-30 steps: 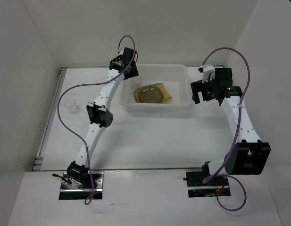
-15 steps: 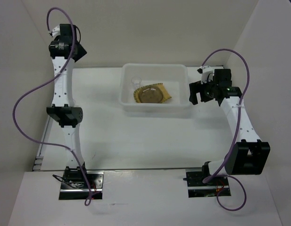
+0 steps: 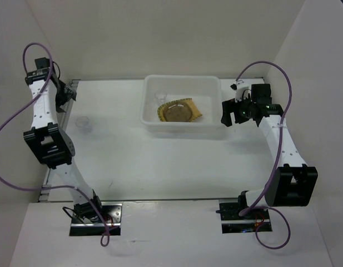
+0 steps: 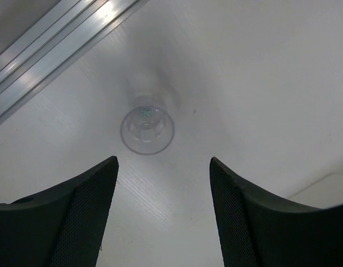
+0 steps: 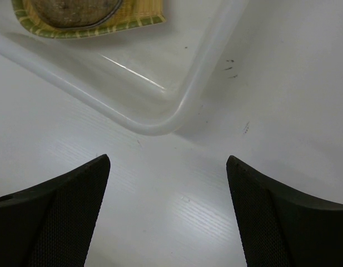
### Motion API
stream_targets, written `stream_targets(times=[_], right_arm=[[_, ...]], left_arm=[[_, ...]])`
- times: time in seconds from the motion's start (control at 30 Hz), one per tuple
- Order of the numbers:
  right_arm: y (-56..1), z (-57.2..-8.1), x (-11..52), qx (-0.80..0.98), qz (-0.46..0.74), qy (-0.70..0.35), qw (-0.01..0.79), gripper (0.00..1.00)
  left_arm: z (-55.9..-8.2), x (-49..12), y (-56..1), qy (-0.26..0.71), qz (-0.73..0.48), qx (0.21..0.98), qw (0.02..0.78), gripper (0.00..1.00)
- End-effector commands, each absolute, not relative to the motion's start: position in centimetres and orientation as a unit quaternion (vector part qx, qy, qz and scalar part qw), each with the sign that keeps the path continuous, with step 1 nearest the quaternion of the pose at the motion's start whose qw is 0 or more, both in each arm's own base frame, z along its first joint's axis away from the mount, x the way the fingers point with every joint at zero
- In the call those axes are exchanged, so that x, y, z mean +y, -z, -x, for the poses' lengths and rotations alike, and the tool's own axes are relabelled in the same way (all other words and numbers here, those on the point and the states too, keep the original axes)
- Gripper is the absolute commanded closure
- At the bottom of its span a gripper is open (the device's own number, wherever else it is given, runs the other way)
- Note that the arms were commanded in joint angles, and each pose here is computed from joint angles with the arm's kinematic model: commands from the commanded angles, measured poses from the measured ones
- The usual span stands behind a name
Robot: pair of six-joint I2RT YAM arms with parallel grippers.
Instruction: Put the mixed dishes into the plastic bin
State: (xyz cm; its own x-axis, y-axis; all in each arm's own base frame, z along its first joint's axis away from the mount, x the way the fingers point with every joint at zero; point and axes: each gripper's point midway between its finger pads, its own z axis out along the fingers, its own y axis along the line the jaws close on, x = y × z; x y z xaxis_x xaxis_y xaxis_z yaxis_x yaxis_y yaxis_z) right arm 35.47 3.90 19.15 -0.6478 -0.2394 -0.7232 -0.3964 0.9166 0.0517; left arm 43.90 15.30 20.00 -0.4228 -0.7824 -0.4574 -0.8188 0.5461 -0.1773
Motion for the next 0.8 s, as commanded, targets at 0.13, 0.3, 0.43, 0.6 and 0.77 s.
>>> stream_targets(times=[0.13, 0.3, 0.43, 0.6, 0.77], right_arm=[[-21.7, -36.3, 6.7, 0.875, 0.22, -0.174, 0.394, 0.14], [-21.9, -37.0, 7.7, 0.872, 0.228, -0.184, 0.392, 0.14], [-22.0, -36.9, 8.1, 0.872, 0.228, -0.188, 0.391, 0.14], [-21.9, -36.2, 8.0, 0.872, 0.231, -0.187, 0.389, 0.14], [-21.5, -35.3, 7.7, 0.876, 0.231, -0.177, 0.385, 0.14]], left_arm=[[-38.8, 15.8, -20.5, 0.013, 0.471, 0.834, 0.288, 0.26], [-36.8, 15.2, -15.6, 0.017, 0.462, 0.849, 0.254, 0.29], [-36.4, 13.9, -11.4, 0.043, 0.457, 0.862, 0.215, 0.36], [-36.5, 13.8, -9.8, 0.048, 0.457, 0.864, 0.207, 0.37], [-38.1, 15.2, -10.3, 0.032, 0.455, 0.863, 0.216, 0.37]])
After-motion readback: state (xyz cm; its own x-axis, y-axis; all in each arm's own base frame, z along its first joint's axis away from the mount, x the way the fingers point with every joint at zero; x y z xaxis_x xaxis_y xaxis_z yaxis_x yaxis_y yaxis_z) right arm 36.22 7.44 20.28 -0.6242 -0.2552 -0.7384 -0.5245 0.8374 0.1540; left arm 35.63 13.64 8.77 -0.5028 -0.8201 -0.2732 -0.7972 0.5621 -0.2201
